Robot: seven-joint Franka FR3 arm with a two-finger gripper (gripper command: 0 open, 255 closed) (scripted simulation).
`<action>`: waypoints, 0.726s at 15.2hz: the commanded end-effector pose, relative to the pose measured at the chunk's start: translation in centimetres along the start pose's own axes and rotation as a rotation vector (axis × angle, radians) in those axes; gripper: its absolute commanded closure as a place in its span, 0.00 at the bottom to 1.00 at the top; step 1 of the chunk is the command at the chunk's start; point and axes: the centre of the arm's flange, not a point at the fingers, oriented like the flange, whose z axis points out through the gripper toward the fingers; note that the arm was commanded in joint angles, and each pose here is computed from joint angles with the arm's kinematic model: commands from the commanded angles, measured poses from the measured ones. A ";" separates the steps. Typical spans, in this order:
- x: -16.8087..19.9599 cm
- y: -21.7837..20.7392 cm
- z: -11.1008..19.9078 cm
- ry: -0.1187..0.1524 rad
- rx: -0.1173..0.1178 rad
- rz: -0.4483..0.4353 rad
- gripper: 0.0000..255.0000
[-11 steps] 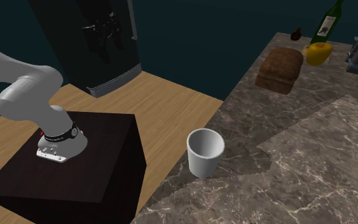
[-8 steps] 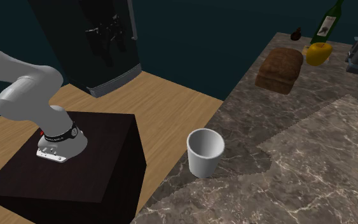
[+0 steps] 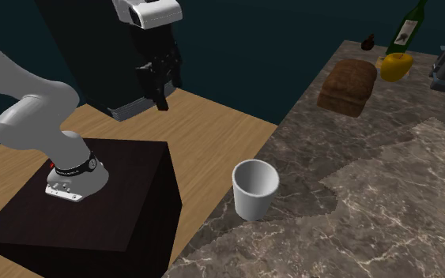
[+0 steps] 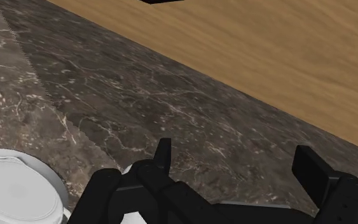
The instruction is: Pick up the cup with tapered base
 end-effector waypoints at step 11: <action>12.2 9.6 5.5 -0.022 0.014 0.059 0.00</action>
